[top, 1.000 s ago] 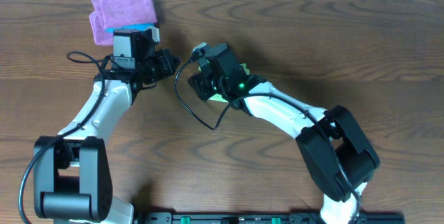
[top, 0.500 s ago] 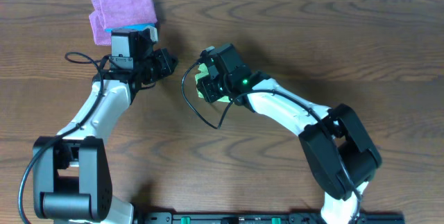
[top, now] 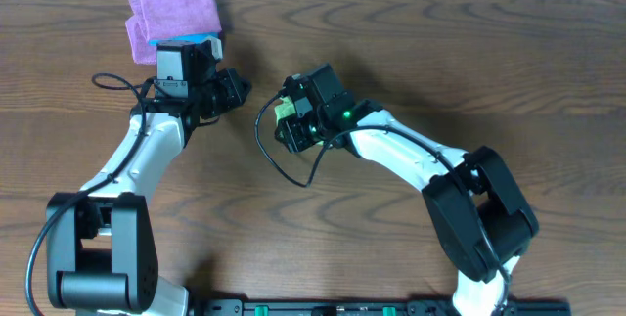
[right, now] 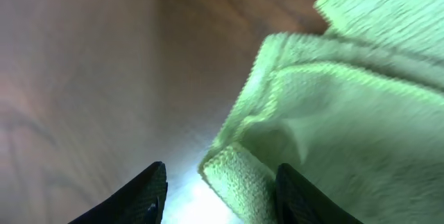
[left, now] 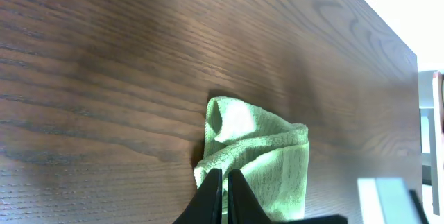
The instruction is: Fold the cloth
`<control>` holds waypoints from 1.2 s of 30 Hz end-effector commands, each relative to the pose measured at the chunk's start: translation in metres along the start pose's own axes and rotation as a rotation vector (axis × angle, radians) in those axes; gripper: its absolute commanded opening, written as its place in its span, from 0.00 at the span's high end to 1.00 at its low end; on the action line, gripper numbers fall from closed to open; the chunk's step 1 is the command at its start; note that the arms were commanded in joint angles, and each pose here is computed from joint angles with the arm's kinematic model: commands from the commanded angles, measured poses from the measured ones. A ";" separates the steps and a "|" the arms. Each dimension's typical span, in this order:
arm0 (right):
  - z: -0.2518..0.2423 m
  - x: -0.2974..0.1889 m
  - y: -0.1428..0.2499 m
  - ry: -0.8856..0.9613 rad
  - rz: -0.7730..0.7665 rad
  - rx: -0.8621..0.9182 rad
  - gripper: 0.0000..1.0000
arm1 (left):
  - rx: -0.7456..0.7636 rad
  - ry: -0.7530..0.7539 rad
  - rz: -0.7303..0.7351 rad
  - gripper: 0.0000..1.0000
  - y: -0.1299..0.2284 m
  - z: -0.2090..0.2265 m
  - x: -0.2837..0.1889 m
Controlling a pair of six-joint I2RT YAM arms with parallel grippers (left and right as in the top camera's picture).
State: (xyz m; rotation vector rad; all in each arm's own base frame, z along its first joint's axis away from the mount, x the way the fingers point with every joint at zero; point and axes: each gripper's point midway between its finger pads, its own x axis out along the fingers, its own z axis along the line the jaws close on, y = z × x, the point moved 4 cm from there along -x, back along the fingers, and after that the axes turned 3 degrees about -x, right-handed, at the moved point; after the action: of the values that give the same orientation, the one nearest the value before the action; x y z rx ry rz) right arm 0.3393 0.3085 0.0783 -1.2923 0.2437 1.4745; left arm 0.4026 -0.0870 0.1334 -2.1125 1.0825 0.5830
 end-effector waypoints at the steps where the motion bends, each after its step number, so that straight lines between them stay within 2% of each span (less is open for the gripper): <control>1: 0.020 0.004 0.004 -0.066 0.032 0.018 0.49 | 0.030 0.025 -0.033 0.94 -0.010 -0.012 -0.010; 9: 0.036 0.010 0.017 -0.051 0.077 -0.009 0.50 | 0.030 0.026 -0.032 0.94 -0.010 -0.012 -0.010; 16: 0.018 0.005 -0.004 0.000 -0.015 -0.003 0.51 | 0.030 0.026 -0.032 0.94 -0.010 -0.012 -0.010; 22: -0.001 -0.001 -0.025 0.041 -0.107 0.005 0.49 | 0.030 0.026 -0.032 0.94 -0.010 -0.012 -0.010; 32: -0.009 0.001 -0.034 0.100 -0.160 -0.003 0.47 | 0.031 0.026 -0.033 0.94 -0.010 -0.012 -0.010; 36: -0.014 0.011 -0.028 0.105 -0.138 0.012 0.47 | 0.031 0.026 -0.033 0.94 -0.010 -0.012 -0.010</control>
State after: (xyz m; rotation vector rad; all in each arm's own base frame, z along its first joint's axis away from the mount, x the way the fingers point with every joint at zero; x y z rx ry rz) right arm 0.3676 0.3144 0.0890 -1.3496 0.1887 1.2961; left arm 0.4026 -0.0870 0.1333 -2.1128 1.0827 0.5837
